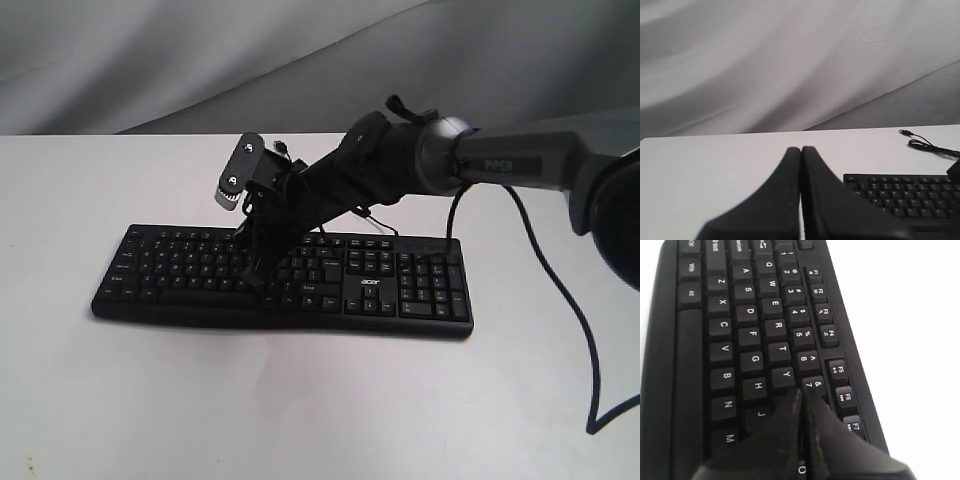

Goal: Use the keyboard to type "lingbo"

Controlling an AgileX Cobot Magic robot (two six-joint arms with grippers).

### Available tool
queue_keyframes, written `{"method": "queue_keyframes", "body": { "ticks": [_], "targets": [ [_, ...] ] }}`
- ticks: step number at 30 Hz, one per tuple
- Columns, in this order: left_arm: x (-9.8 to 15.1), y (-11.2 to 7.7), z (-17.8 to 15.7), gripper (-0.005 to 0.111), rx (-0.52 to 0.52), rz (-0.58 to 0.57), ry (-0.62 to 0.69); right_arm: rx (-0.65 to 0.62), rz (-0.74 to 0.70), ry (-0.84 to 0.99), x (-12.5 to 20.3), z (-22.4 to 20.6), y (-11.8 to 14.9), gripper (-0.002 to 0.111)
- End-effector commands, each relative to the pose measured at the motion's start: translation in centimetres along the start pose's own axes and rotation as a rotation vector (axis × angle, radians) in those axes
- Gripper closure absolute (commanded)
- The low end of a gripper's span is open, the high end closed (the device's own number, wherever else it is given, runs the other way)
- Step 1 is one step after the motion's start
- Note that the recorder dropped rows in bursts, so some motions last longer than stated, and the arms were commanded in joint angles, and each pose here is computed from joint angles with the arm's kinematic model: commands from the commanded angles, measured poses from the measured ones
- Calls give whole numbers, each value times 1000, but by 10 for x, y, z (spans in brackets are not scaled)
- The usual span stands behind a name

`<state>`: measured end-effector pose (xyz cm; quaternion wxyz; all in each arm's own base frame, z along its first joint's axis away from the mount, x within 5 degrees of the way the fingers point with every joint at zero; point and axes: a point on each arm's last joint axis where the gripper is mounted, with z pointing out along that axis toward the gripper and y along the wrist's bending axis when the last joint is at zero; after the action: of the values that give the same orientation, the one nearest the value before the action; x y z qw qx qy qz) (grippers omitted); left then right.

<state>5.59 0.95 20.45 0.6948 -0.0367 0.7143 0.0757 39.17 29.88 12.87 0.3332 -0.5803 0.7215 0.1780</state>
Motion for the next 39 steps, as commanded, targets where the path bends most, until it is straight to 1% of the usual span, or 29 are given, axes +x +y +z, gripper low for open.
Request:
{"method": "queue_keyframes", "body": {
  "ticks": [1, 11, 21, 27, 32, 39],
  "targets": [
    [0, -1, 0, 106, 7, -2, -10, -16, 12, 16, 6, 8, -1, 108],
    [0, -1, 0, 106, 7, -2, -10, -21, 21, 37, 13, 11, -3, 108],
    [0, -1, 0, 106, 7, -2, -10, -11, 18, 37, 13, 11, -4, 108],
    [0, -1, 0, 106, 7, -2, -10, -21, 19, 59, 22, 19, -2, 108],
    [0, -1, 0, 106, 7, -2, -10, -15, 0, 30, 6, 4, -3, 108],
    [0, -1, 0, 106, 7, -2, -10, -86, -19, 27, -3, 7, 13, 108]
  ]
}}
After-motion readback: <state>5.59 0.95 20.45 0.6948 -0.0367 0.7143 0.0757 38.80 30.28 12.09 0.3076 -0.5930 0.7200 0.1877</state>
